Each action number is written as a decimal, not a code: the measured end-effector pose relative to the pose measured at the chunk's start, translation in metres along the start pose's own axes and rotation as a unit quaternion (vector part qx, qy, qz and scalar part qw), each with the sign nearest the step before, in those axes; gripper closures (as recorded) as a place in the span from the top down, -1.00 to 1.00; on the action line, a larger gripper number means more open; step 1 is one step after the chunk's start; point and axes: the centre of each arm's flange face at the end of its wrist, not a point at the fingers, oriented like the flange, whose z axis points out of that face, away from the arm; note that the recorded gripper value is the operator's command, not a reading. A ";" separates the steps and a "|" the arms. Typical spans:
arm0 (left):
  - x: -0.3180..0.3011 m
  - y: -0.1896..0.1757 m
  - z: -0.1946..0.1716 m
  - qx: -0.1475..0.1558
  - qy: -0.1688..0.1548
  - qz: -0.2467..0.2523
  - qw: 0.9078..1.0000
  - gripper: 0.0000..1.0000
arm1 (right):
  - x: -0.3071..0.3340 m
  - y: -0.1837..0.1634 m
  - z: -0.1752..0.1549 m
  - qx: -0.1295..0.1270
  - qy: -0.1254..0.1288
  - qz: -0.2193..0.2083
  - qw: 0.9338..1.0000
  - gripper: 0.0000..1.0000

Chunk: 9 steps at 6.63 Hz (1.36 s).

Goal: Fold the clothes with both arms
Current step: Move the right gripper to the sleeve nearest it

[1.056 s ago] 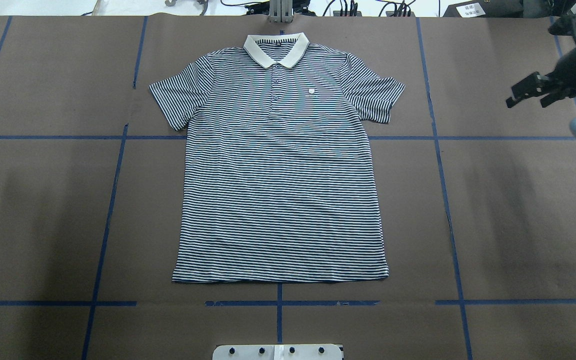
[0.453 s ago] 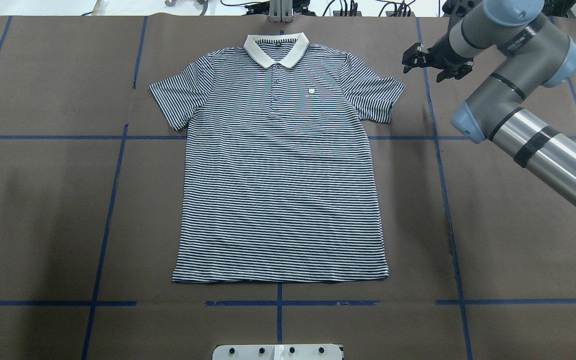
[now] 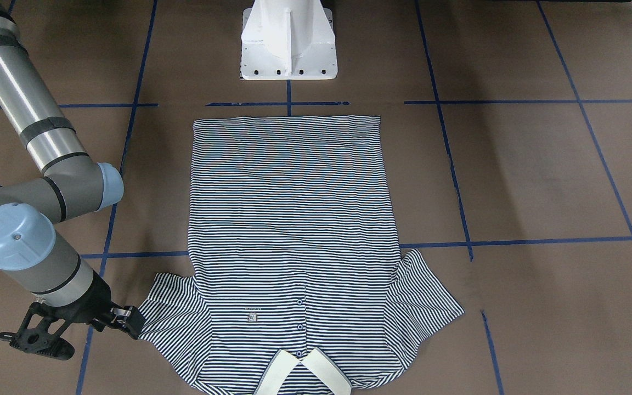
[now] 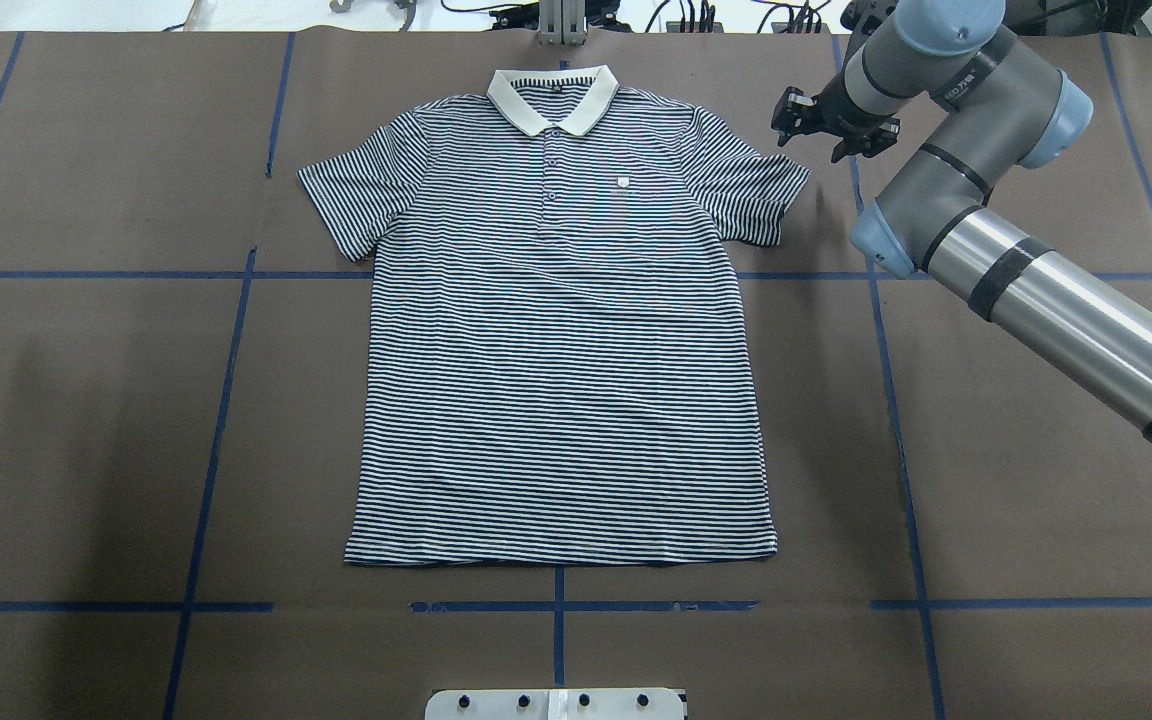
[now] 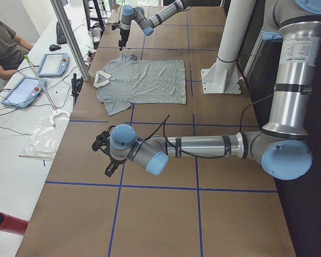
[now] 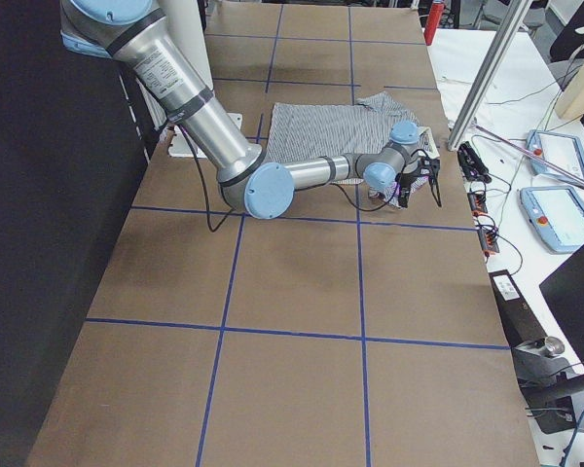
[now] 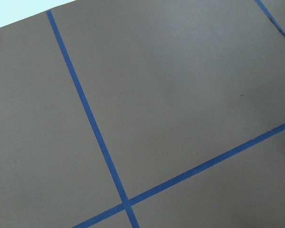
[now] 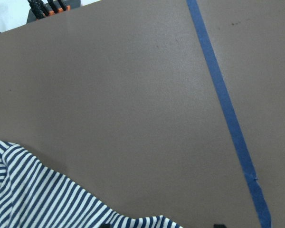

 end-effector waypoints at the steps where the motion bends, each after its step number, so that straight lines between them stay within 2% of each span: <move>1: 0.001 0.000 0.000 0.001 0.000 0.001 1.000 1.00 | -0.001 0.003 0.008 -0.002 0.006 0.000 1.000 0.33; 4: 0.001 0.000 -0.001 0.007 0.000 0.008 1.000 1.00 | -0.004 0.011 0.023 -0.005 0.018 -0.003 1.000 -0.03; 6: 0.001 0.001 -0.001 0.008 0.000 0.009 1.000 1.00 | 0.000 0.012 0.027 -0.007 0.023 -0.001 1.000 -1.00; 9: 0.002 0.000 -0.002 0.009 0.000 0.010 1.000 1.00 | -0.007 0.012 0.022 -0.005 0.016 -0.005 1.000 -1.00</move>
